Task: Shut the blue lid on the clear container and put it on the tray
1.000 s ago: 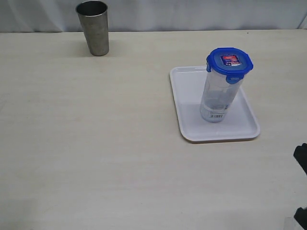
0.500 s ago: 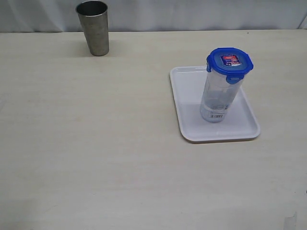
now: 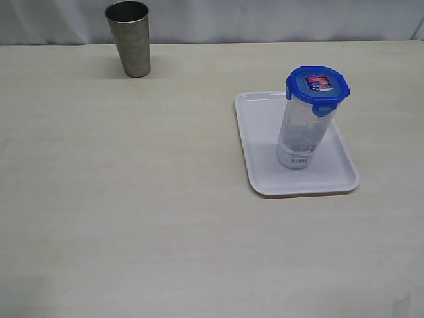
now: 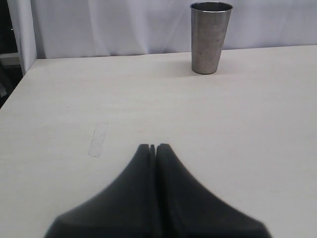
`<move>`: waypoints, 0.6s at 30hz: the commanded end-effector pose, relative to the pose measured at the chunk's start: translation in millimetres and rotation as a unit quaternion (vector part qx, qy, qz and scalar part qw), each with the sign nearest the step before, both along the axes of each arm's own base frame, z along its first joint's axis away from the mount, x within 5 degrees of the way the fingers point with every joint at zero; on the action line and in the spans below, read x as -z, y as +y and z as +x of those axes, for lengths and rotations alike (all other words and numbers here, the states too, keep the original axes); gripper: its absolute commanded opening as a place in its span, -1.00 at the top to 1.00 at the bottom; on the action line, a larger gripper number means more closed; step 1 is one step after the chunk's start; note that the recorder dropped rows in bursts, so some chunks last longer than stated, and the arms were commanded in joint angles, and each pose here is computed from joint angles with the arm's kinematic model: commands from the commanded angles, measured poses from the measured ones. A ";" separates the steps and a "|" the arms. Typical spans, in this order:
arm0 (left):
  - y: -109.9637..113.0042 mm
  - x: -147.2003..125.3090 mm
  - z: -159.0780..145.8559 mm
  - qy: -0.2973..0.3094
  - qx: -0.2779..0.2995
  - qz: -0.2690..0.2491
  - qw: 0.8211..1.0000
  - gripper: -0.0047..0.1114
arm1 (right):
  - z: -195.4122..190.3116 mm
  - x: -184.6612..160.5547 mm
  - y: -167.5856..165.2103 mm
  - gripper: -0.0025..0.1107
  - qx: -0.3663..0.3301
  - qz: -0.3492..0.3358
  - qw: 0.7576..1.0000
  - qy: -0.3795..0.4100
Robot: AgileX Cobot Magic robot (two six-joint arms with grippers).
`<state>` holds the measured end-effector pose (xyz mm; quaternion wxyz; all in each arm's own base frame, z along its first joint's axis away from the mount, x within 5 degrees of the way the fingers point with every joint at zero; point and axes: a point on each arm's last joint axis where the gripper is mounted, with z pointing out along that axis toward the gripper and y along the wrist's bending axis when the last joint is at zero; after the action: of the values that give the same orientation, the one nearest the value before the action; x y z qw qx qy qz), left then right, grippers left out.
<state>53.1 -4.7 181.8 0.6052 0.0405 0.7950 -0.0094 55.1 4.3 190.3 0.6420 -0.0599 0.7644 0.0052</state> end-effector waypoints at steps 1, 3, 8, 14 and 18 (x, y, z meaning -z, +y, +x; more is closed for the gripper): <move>0.2 0.4 0.0 -0.003 -0.003 -0.002 1.000 0.92 | -1.0 5.2 -0.9 0.88 0.007 0.004 1.000 0.024; 0.2 0.4 0.0 -0.003 -0.003 -0.002 1.000 0.92 | -1.1 5.4 -0.9 0.88 0.007 0.004 1.000 0.025; 0.2 0.4 0.0 -0.003 -0.003 -0.002 1.000 0.92 | -1.1 5.6 -0.9 0.88 0.007 0.004 1.000 0.026; 0.2 0.4 0.0 -0.003 -0.003 -0.002 1.000 0.92 | -1.1 5.9 -2.6 0.88 0.022 0.004 0.999 0.028; 0.2 0.4 0.0 -0.003 -0.003 -0.002 1.000 0.92 | -1.1 5.9 -4.0 0.88 0.035 0.004 0.999 0.028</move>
<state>53.0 -4.7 181.7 0.6044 0.0406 0.7956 -0.0094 54.2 1.5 185.0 0.6191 -0.0362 0.7845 -0.0052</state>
